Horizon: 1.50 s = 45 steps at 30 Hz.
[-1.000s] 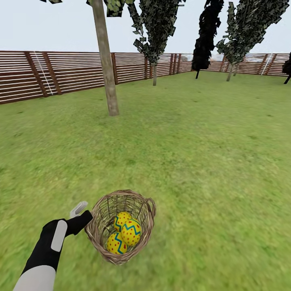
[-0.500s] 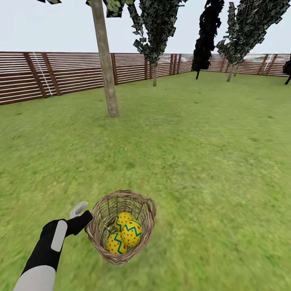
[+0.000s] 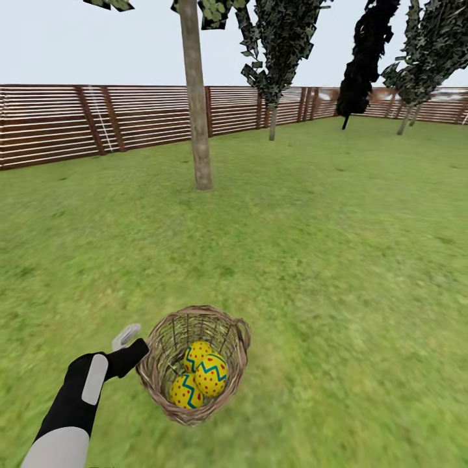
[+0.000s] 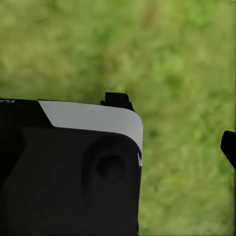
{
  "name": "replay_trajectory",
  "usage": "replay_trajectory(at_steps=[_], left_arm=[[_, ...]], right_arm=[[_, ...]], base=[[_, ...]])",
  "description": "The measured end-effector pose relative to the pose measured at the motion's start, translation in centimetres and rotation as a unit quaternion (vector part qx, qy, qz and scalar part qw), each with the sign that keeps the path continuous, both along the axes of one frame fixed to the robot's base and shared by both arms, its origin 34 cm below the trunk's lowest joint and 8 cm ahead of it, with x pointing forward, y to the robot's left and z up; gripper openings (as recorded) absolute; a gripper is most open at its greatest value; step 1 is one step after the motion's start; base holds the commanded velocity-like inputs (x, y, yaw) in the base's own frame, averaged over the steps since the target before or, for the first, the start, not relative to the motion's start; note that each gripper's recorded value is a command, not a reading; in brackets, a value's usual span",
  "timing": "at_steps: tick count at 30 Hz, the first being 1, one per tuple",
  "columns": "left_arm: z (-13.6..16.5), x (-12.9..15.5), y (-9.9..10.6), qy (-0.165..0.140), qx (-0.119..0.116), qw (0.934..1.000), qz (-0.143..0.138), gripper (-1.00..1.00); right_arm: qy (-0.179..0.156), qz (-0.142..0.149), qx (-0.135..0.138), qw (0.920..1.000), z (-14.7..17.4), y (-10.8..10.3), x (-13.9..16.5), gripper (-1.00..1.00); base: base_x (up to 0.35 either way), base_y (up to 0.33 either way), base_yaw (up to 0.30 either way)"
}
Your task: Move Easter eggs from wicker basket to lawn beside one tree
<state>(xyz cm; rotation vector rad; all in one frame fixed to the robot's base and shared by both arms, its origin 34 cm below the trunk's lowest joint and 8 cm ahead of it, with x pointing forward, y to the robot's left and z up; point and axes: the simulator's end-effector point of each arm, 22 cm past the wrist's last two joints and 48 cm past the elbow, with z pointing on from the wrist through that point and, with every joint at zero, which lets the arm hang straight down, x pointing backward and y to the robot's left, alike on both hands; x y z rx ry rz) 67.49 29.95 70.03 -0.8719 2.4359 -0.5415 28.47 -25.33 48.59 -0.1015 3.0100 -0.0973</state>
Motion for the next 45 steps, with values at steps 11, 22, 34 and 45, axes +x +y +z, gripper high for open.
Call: replay_trajectory(at_steps=[11,22,34,45], left_arm=[[1.5,-0.2,1.3,0.002,0.008,1.0000,0.004,-1.00],[3.0,-0.4,1.7,0.002,0.011,0.9999,0.004,-1.00],[4.5,-0.7,1.9,0.003,0.012,0.9999,0.004,-1.00],[5.8,-0.9,1.9,0.002,0.012,0.9999,0.005,-1.00]], right_arm=[[0.001,-0.002,-0.003,1.0000,1.6,-0.5,-0.2,1.00],[0.001,-0.002,-0.004,1.0000,3.0,-0.5,-0.3,1.00],[0.001,-0.002,-0.004,1.0000,4.6,-0.5,-0.6,1.00],[0.001,-0.002,-0.004,1.0000,5.8,-0.5,-0.8,1.00]], base=[[0.172,0.000,0.122],[0.172,0.000,0.000],[0.172,0.000,0.000],[0.172,0.000,0.000]])
